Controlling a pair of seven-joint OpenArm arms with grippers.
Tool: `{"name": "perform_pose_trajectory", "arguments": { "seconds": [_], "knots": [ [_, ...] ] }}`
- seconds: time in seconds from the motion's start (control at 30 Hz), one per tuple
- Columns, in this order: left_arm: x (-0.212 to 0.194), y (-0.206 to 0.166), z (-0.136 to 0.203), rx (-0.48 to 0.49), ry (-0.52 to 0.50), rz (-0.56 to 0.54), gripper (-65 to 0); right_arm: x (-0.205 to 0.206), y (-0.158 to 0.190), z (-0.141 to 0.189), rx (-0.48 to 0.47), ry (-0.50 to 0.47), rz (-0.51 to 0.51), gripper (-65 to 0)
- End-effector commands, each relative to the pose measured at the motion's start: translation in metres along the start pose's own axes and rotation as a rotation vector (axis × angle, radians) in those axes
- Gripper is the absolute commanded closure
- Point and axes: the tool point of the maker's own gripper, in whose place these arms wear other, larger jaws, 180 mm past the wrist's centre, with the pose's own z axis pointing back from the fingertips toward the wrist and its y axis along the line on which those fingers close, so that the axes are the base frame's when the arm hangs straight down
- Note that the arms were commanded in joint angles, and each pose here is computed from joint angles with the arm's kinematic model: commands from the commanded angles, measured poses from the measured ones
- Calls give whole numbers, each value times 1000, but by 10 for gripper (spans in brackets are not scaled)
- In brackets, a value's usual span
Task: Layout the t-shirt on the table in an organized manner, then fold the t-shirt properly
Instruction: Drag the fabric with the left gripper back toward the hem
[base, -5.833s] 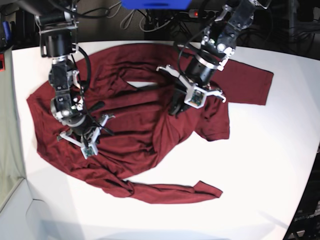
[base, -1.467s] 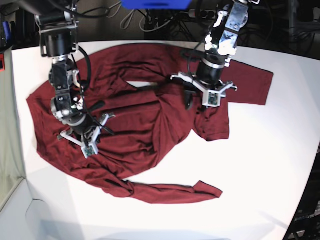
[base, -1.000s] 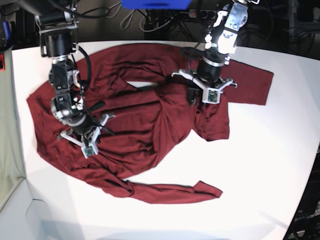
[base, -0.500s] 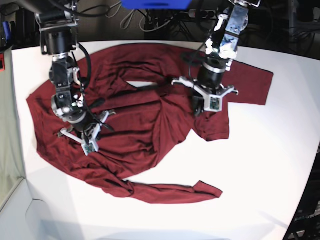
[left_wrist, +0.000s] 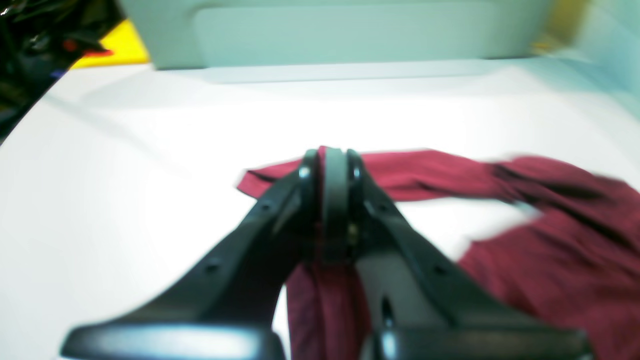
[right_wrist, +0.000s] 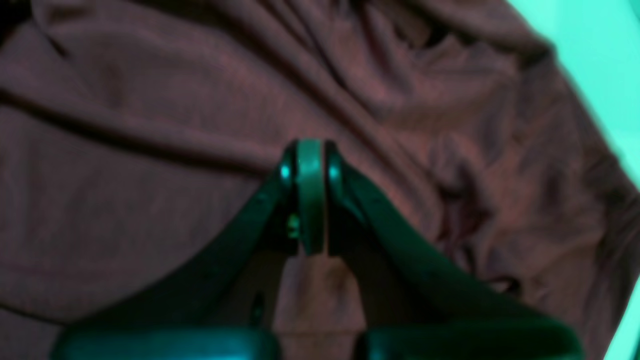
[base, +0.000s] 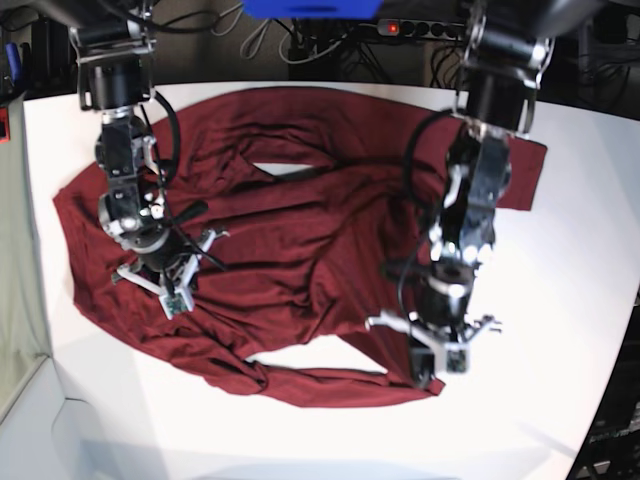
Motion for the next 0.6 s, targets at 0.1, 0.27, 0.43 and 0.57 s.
{"name": "perform_pose_trajectory", "arguments": {
  "seconds": [0.1,0.27,0.43,0.57],
  "knots": [
    [55,15,-33,33,-120,-4,-1,24,-10,9,-27,-77,4,0],
    [83,29,-60,59,-146,-17,-1,22,-17,11,-47,-78,-20,0],
    [93,42,-86,87,-121,-25,-2,9,-13,13,-40,-55,-21,0],
    [103,50,-100,105,-111,-30,-2,0,-11,14,-36,-39,-21,0]
  ]
}}
